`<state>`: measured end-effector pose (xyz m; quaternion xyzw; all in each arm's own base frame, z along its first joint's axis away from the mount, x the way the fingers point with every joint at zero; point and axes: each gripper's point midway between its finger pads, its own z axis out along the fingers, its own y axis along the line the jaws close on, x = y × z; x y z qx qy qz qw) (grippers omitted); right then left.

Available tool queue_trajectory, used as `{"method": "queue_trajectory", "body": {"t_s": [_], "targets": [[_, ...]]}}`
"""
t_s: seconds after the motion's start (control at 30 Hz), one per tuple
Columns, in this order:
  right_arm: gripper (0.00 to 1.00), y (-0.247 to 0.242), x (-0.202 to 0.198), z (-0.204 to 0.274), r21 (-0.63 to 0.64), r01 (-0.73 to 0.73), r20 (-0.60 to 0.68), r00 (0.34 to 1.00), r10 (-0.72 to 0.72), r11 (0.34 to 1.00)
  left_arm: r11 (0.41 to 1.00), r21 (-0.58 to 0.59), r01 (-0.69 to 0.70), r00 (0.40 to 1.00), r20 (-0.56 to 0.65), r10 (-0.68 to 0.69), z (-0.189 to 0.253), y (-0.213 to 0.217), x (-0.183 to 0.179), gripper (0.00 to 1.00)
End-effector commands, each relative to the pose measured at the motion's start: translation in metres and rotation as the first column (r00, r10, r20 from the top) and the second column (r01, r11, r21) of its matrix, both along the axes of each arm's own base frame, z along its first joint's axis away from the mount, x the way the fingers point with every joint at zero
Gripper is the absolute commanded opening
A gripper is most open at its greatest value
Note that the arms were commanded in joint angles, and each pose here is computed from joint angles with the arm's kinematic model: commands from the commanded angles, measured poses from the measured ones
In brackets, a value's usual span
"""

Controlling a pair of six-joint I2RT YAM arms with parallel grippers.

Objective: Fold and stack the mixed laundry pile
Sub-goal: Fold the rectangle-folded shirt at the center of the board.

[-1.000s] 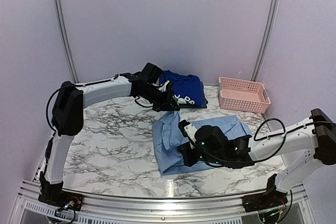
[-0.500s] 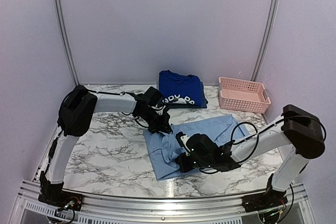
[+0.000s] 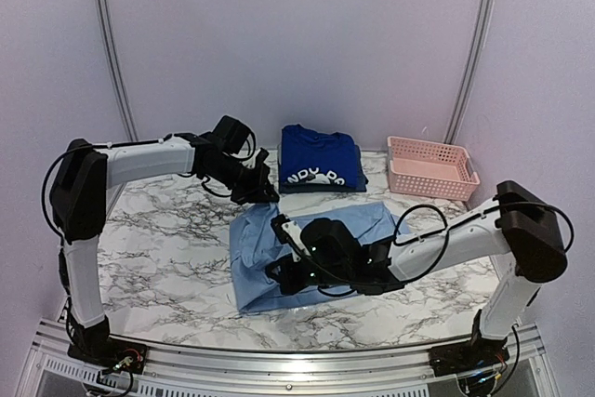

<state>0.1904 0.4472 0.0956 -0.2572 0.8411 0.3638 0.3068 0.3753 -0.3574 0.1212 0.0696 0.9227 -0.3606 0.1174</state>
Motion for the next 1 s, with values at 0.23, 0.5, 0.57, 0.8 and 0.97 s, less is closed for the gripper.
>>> {"method": "queue_trajectory", "body": {"t_s": [0.23, 0.5, 0.57, 0.8, 0.97], "targets": [[0.00, -0.065, 0.006, 0.033, 0.130, 0.158, -0.006, 0.987, -0.159, 0.979, 0.988, -0.144, 0.059, 0.996, 0.077, -0.048, 0.061, -0.056, 0.021, 0.00], [0.00, -0.118, 0.005, 0.024, 0.199, 0.311, -0.080, 0.950, -0.301, 0.929, 0.976, -0.191, 0.104, 0.993, 0.073, -0.091, 0.041, -0.107, 0.027, 0.00], [0.00, -0.130, 0.005, 0.017, 0.203, 0.346, -0.098, 0.938, -0.333, 0.916, 0.974, -0.204, 0.102, 0.994, 0.056, -0.092, 0.025, -0.116, 0.030, 0.00], [0.00, -0.173, 0.007, -0.020, 0.187, 0.485, -0.202, 0.870, -0.450, 0.854, 0.973, -0.207, 0.101, 0.995, 0.001, -0.104, -0.029, -0.139, 0.030, 0.00], [0.00, -0.196, 0.014, -0.041, 0.159, 0.562, -0.231, 0.821, -0.522, 0.812, 0.977, -0.199, 0.074, 0.997, -0.010, -0.078, -0.052, -0.143, 0.037, 0.00]]}}
